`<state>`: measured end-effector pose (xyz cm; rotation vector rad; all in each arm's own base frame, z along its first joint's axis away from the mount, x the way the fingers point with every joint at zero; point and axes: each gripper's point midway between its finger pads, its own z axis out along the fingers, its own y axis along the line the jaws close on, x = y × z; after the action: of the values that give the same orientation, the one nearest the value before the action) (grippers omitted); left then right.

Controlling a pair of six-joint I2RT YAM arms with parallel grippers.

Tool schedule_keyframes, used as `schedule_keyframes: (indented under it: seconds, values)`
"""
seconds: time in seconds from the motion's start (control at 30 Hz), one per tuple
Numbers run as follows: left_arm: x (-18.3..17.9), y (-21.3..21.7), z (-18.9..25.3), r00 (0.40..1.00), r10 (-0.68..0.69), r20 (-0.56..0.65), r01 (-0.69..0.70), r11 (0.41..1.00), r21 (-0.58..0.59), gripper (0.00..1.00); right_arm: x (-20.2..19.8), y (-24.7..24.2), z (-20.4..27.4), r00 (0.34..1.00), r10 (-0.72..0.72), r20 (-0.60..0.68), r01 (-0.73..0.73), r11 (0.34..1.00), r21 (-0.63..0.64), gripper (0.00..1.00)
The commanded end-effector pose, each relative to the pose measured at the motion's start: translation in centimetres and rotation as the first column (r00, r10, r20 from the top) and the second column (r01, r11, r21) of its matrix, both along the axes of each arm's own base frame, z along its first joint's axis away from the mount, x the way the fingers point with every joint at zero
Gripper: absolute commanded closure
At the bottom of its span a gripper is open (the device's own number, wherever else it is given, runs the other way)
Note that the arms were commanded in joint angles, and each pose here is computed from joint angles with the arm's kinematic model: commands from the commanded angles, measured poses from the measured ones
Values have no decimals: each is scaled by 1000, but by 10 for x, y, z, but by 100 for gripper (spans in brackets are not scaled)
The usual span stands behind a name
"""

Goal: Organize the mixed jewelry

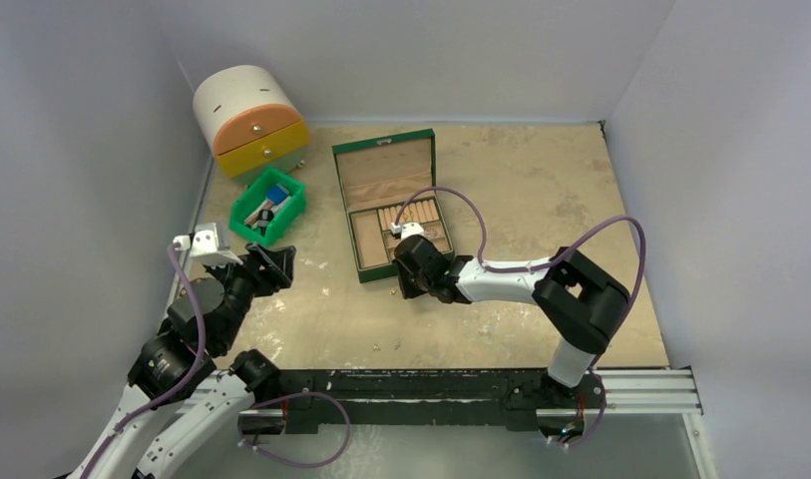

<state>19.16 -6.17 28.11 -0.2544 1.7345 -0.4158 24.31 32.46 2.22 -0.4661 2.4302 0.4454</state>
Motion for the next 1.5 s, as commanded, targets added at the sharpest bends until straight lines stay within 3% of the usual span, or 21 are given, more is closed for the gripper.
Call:
schedule_keyframes:
  seconds: [0.0,0.77,1.13,1.47]
  values:
    - [4,-2,8,1000,7,21,-6,1000,-27,34,10,6,22,998,-14,63,13,1000,19,100]
    - [3,-1,8,1000,8,24,-7,1000,-29,33,13,-15,81,983,-130,128,121,990,70,100]
    - [3,-1,8,1000,9,25,-8,1000,-30,33,39,-7,121,965,-157,211,144,987,73,100]
    - [2,0,9,1000,12,28,-11,999,-32,33,78,12,119,963,-154,223,144,988,60,100]
